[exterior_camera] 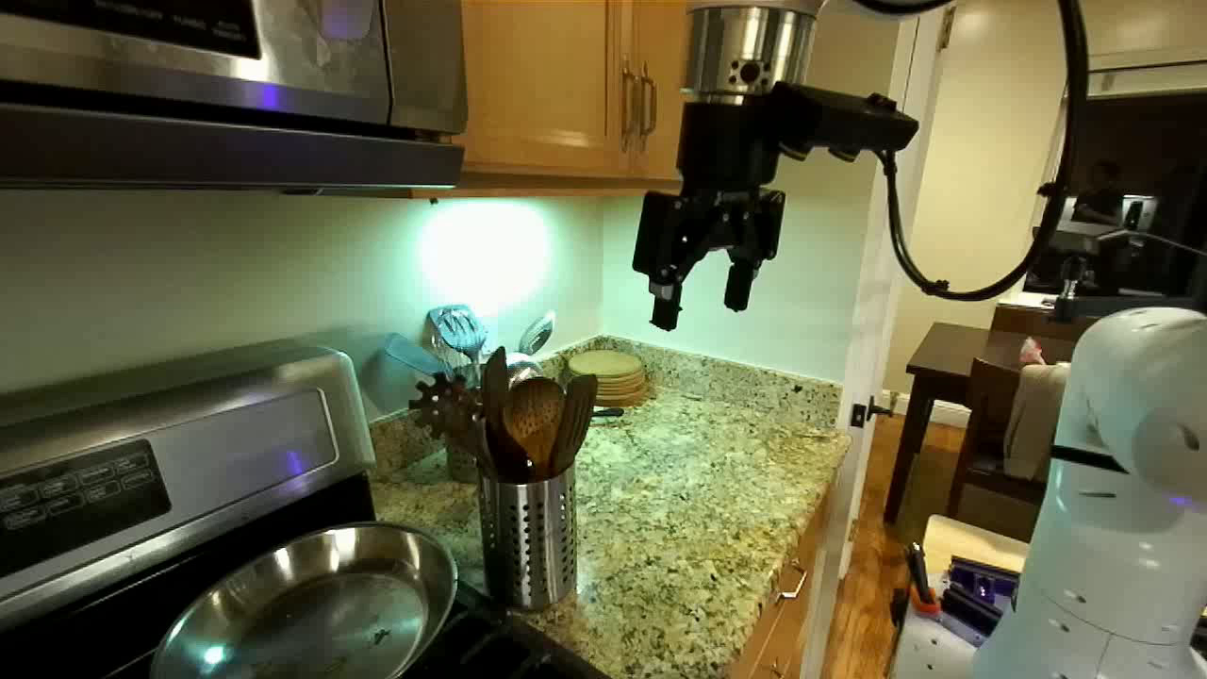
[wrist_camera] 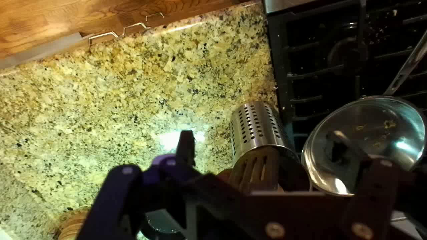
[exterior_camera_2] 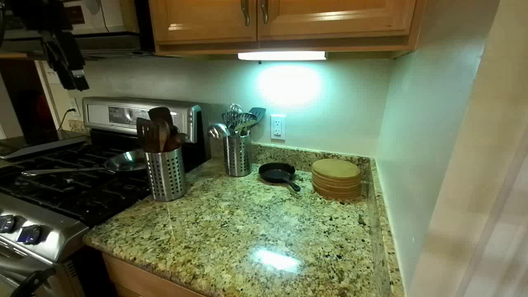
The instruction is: Remove the object from the container then put it on the table
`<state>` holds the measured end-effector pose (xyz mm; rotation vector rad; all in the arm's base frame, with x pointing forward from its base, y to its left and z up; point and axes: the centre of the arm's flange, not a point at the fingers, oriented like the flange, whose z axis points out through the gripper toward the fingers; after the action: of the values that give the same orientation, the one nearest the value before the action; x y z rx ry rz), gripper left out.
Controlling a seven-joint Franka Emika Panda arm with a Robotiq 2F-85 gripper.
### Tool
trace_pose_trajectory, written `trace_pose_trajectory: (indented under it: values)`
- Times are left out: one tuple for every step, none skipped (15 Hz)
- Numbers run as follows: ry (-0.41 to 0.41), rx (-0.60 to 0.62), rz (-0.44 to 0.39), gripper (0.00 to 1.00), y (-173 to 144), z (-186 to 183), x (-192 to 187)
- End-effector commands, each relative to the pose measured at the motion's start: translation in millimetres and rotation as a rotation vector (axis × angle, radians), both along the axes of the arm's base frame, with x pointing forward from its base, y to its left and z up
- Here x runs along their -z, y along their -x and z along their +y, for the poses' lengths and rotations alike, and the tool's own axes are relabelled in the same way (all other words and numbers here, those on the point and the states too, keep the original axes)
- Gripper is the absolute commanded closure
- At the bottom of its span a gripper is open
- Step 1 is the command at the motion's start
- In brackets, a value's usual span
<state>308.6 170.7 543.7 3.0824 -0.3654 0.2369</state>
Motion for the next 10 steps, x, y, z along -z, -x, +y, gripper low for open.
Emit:
trace_pose_trajectory:
  values:
    - [0.0,0.0,0.0,0.0,0,0,0]
    - [0.0,0.0,0.0,0.0,0,0,0]
    - [0.0,0.0,0.0,0.0,0,0,0]
    - [0.0,0.0,0.0,0.0,0,0,0]
    - [0.0,0.0,0.0,0.0,0,0,0]
    - [0.0,0.0,0.0,0.0,0,0,0]
    - [0.0,0.0,0.0,0.0,0,0,0]
    - [0.0,0.0,0.0,0.0,0,0,0]
    - [-0.01,0.006,0.006,0.0,-4,1,-1]
    - [-0.019,0.024,0.016,0.0,-10,2,-4]
